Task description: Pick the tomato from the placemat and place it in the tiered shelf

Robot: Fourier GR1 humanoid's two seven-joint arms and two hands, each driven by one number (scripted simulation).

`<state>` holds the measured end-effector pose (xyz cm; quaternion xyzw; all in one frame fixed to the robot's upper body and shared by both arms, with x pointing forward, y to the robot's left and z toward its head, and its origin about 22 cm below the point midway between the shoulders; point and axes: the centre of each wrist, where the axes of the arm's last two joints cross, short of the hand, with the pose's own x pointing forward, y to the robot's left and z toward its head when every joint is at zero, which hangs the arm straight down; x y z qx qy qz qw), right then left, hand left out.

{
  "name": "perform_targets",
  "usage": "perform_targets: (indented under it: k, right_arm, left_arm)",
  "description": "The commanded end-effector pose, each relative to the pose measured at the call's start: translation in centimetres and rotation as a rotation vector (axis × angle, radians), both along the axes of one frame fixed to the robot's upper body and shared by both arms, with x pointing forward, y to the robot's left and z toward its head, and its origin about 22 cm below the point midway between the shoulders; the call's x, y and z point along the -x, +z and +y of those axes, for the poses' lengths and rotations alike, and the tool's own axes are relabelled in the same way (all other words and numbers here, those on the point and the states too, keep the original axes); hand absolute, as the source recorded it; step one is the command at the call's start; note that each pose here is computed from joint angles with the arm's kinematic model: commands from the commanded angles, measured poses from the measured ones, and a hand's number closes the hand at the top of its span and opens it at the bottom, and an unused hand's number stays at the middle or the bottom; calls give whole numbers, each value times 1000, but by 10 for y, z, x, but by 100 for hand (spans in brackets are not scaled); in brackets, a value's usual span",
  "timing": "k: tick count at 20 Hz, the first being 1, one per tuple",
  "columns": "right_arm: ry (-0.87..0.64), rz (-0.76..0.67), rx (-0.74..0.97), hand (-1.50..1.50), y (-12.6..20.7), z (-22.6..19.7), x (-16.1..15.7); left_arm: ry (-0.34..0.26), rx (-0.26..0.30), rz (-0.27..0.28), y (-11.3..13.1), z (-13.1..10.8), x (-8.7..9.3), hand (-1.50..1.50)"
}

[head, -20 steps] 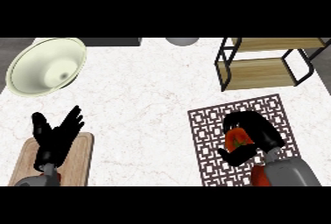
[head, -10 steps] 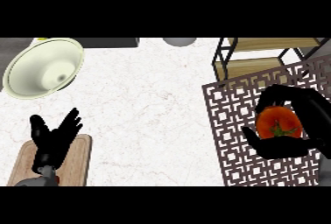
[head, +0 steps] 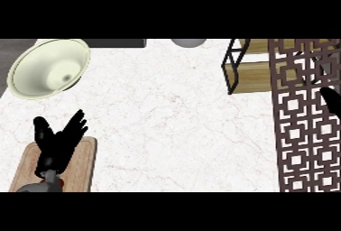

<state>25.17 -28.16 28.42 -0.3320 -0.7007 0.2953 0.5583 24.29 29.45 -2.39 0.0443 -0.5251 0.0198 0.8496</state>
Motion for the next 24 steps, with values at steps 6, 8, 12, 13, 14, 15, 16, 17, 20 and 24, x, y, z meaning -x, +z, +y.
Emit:
perform_targets:
  k: [6, 8, 12, 13, 14, 15, 16, 17, 20, 24]
  right_arm:
    - [-97, -40, -78, 150, 62, -33, -47]
    - [-114, -43, -114, 150, 79, -50, -54]
    - [-128, -44, -71, 150, 91, -65, -75]
    - [-135, -41, -70, 150, 85, -70, -85]
    - [-126, -27, -55, 150, 86, -58, -95]
    - [-93, -22, -51, 150, 88, -65, -92]
    - [-94, -8, -79, 150, 95, -77, -94]
    - [-114, 0, -39, 150, 87, -71, -114]
    - [-61, 20, 14, 150, 75, -76, -124]
    - [-56, 36, 33, 150, 58, -81, -147]
  left_arm:
    - [-4, -7, -16, -2, 8, -6, 0]
    - [-6, 22, -2, -4, -4, 6, 0]
    - [-12, -3, -12, 15, -4, -11, 0]
    - [-26, 23, -13, 8, -3, 0, 0]
    - [-33, 18, -15, -10, -1, -2, 0]
    - [-6, 7, -15, -16, -1, -9, 0]
    - [-12, -5, -20, -20, -12, 3, 0]
    - [-30, -2, -10, 1, 1, -10, 0]
    - [-20, -17, -13, 4, -14, -8, 0]
    - [-27, -6, -11, 12, -13, -15, 0]
